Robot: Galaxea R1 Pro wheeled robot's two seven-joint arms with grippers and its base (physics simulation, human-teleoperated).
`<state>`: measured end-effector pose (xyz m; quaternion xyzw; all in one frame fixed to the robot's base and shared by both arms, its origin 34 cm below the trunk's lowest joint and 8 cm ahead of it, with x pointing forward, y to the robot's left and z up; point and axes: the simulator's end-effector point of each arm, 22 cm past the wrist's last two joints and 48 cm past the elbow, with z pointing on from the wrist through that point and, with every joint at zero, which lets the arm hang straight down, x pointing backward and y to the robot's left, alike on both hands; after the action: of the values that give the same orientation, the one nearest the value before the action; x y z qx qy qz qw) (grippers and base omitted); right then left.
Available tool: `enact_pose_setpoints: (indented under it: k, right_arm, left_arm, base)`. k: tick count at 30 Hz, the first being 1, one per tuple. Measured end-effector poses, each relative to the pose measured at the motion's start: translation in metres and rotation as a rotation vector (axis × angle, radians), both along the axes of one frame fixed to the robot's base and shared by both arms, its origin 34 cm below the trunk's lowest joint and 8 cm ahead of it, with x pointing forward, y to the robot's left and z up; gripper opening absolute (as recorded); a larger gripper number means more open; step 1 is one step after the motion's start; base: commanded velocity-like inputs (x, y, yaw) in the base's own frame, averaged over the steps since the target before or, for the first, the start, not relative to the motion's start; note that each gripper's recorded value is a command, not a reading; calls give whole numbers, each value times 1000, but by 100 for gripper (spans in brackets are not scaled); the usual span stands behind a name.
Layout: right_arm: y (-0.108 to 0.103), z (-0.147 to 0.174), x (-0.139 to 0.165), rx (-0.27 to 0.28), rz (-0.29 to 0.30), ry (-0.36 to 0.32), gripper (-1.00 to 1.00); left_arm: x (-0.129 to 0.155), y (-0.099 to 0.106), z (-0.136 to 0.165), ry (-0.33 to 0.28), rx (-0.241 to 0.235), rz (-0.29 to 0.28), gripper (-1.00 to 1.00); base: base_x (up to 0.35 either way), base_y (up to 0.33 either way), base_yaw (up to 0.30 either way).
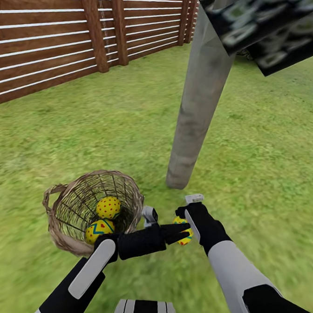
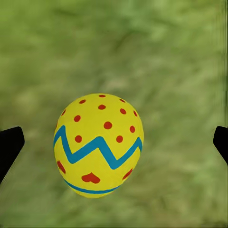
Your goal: Take the three Easter eggs out of the wicker basket on the lawn in the garden, then place them on the lawn next to a single tree (choose any tree) so that all three eggs are next to the same tree and none are left in the basket.
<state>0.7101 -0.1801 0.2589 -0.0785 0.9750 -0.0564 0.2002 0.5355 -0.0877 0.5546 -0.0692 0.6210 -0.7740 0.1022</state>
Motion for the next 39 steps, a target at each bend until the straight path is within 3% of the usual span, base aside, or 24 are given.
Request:
enact_pose_setpoints:
  k: [2,5,9,12,17,18,20,24,25,27,33,39]
  right_arm:
    - [-3,5,2,2,-8,-7,100]
    - [-3,13,5,2,-9,-19,100]
    - [-12,23,9,-2,-13,-35,100]
    - [-8,27,10,70,18,-29,100]
    - [-10,45,18,98,31,-59,100]
    - [-6,47,17,150,55,-53,100]
    - [-7,52,17,198,67,-50,100]
    - [-20,67,22,309,14,-62,100]
    - [-27,78,20,373,-17,-35,100]
    - [-29,93,24,393,-18,-40,100]
    - [-42,134,41,392,-11,-111,100]
    - [-51,156,45,384,-14,-139,100]
  left_arm:
    - [0,-1,3,-7,4,0,100]
    - [1,-6,1,-7,56,-2,100]
    - [1,-6,10,-23,58,-2,100]
    - [1,-6,16,-35,57,-2,100]
    - [-1,-6,27,-56,56,-2,100]
    - [-2,-6,30,-63,51,-1,100]
    - [-3,-6,38,-78,47,-1,100]
    - [-4,-6,50,-106,38,0,100]
    - [-5,-5,55,-114,29,0,100]
    - [-6,-4,62,-127,16,0,100]
    - [-13,10,98,-192,-88,-6,100]
    - [-5,43,114,-241,-128,33,100]
  base:
    - [0,0,0]
    - [-19,0,0]
    - [-289,0,0]
    - [-341,24,0]
    - [-223,41,0]
    - [-7,1,0]
    - [-3,1,0]
    - [0,0,0]
    - [0,0,0]
    - [0,0,0]
    - [0,0,52]
    - [0,0,266]
